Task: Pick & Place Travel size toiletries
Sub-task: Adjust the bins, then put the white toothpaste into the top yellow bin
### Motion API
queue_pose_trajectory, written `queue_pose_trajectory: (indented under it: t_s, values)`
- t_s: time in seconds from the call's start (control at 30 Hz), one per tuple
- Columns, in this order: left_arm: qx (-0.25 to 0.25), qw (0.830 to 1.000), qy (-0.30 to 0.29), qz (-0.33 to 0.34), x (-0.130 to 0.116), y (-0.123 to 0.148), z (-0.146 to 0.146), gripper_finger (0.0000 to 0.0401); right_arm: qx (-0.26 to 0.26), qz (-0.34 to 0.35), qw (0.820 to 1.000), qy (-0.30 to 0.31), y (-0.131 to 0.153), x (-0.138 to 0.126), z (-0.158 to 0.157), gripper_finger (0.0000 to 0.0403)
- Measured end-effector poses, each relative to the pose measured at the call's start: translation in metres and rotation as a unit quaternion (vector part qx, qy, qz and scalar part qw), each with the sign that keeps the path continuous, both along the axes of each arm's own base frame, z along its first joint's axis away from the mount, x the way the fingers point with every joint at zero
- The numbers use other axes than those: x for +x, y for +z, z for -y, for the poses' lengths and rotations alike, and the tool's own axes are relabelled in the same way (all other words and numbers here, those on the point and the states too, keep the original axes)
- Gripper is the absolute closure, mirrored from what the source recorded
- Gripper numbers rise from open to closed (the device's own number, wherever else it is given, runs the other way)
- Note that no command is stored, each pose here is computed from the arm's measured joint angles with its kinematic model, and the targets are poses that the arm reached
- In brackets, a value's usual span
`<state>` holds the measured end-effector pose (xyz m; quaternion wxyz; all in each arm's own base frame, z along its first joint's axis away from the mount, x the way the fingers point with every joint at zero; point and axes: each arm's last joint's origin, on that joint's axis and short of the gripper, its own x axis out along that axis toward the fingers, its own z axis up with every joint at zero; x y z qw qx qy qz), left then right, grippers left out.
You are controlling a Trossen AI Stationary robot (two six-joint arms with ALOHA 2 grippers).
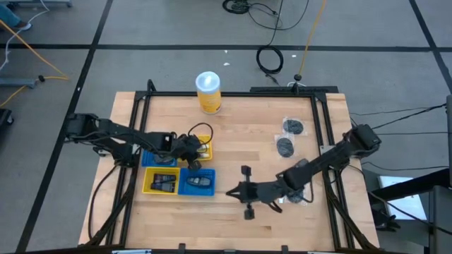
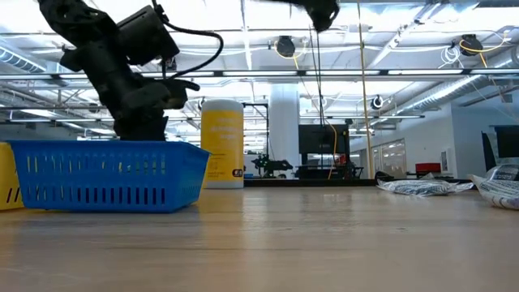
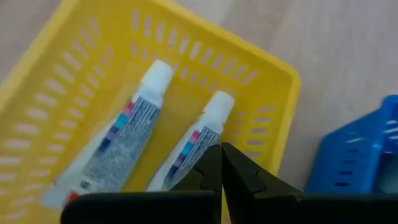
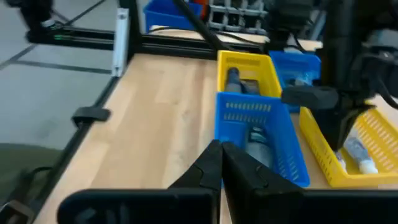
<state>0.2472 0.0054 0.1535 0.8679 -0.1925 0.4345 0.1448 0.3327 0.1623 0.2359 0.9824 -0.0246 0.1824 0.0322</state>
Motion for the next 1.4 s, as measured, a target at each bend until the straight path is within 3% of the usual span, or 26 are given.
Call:
queue_pose_trajectory:
  t_s: [0.23, 0.47, 0.77, 0.9, 1.0, 1.13, 1.27, 1.4]
  values:
    - [-0.01, 0.999, -0.029, 0.021, 0.001, 0.005, 0.01, 0.0397, -0.018, 0.002, 0.999, 0.028, 0.002, -0.009, -0.014, 0.0402]
    - [-0.035, 0.993, -0.107, 0.034, 0.003, 0.006, 0.02, 0.0389, -0.001, -0.013, 1.0, 0.012, -0.008, -0.01, -0.008, 0.0402]
    - [-0.017, 0.992, -0.101, 0.068, -0.003, 0.024, 0.02, 0.0399, -0.011, -0.03, 0.999, -0.003, -0.019, -0.013, 0.0, 0.0402]
    - [0.008, 0.991, -0.09, 0.103, -0.014, 0.044, 0.024, 0.039, -0.044, -0.044, 0.996, -0.059, -0.01, -0.029, 0.0, 0.0402]
    - [0.053, 0.988, -0.066, 0.133, -0.022, 0.058, 0.03, 0.0394, -0.065, -0.071, 0.987, -0.126, -0.006, -0.051, 0.001, 0.0402]
    - [0.101, 0.979, -0.054, 0.166, -0.031, 0.072, 0.039, 0.0398, -0.046, -0.105, 0.971, -0.21, -0.004, -0.076, 0.008, 0.0402]
    - [0.113, 0.975, -0.065, 0.18, -0.036, 0.077, 0.048, 0.0385, 0.01, -0.173, 0.945, -0.279, -0.018, -0.093, 0.018, 0.0401]
    - [0.116, 0.973, -0.08, 0.181, -0.037, 0.077, 0.052, 0.0382, 0.1, -0.246, 0.903, -0.338, -0.049, -0.109, 0.03, 0.0373]
